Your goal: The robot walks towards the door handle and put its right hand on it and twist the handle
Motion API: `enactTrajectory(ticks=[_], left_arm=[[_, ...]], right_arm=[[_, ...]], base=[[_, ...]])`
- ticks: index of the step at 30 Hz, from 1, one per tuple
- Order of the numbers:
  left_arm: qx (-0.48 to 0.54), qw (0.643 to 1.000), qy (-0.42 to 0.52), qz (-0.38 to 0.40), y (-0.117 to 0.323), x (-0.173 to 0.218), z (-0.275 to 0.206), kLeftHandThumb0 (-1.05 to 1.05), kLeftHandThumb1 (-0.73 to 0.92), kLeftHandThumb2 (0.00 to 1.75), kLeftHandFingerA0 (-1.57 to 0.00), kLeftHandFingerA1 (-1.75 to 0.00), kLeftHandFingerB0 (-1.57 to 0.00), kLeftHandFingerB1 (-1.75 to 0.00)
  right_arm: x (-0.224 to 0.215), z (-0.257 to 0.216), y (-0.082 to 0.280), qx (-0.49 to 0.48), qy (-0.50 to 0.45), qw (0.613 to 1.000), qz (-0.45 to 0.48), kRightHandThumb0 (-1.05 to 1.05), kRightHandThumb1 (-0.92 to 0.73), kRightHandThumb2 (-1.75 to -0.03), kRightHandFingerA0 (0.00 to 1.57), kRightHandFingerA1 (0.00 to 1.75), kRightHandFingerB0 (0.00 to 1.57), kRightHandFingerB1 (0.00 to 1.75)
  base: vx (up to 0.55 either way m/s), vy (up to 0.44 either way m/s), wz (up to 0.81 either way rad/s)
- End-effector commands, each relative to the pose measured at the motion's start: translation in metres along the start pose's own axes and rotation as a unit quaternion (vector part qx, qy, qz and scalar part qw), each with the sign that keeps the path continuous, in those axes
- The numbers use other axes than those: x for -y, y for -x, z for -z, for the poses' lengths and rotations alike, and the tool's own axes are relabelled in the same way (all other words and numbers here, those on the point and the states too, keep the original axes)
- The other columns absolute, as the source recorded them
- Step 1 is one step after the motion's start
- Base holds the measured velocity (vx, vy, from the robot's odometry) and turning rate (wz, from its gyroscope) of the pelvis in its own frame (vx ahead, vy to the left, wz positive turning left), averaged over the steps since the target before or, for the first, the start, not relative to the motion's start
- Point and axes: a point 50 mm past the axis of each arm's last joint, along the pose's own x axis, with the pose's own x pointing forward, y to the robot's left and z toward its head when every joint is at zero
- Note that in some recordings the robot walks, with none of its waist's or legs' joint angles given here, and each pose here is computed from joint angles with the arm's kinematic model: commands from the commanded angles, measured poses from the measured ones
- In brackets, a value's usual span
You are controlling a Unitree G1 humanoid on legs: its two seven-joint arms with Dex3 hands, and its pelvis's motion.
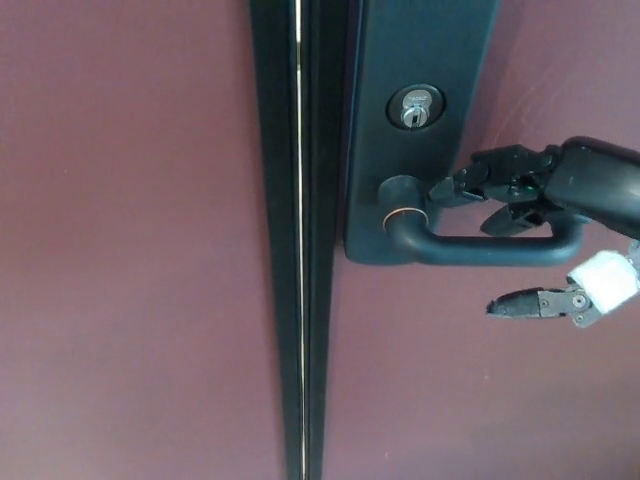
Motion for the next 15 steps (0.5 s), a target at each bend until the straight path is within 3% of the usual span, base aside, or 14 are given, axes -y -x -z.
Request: enactTrajectory(ticks=[1,3,4,8,9,15], left_arm=[[-0.007,1.0,-0.005,0.002,0.001,-0.001,0.004,-0.43,0.46,0.76,-0.57,-0.56,-0.45,-0.51],[-0.005,1.0,-0.006,0.002,0.001,-0.002,0.002,-0.43,0.46,0.76,-0.57,-0.56,-0.45,-0.51],[-0.004,1.0,-0.005,0.002,0.001,-0.002,0.002,-0.36,0.55,0.56,-0.63,-0.46,-0.51,-0.4],[-0.004,1.0,-0.004,0.002,0.001,-0.002,0.002,-0.36,0.55,0.56,-0.63,-0.46,-0.51,-0.4],[-0.004,1.0,-0.004,0.003,0.001,-0.002,0.002,-0.43,0.46,0.76,-0.57,-0.56,-0.45,-0.51],[-0.004,1.0,-0.005,0.006,0.001,-0.002,0.002,-0.43,0.46,0.76,-0.57,-0.56,-0.45,-0.51]], right_arm=[[-0.012,0.01,-0.008,-0.039,0.008,0.998,-0.053,-0.48,-0.54,-0.56,0.41,0.41,0.34,0.34],[-0.012,0.009,-0.009,-0.045,0.028,0.997,-0.051,-0.49,-0.54,-0.56,0.42,0.41,0.35,0.34],[-0.013,0.007,-0.01,-0.05,0.045,0.996,-0.049,-0.53,-0.54,-0.57,0.41,0.4,0.34,0.34],[-0.014,0.006,-0.011,-0.054,0.054,0.996,-0.049,-0.53,-0.54,-0.57,0.41,0.4,0.34,0.34],[-0.015,0.004,-0.012,-0.053,0.066,0.995,-0.051,-0.52,-0.54,-0.56,0.42,0.4,0.35,0.34],[-0.021,-0.002,-0.016,-0.057,0.108,0.99,-0.065,-0.55,-0.54,-0.56,0.41,0.39,0.34,0.34]], base=[[0.0,0.0,0.0],[0.0,0.0,0.0],[0.0,0.0,0.0],[0.0,0.0,0.0],[0.0,0.0,0.0],[0.0,0.0,0.0]])
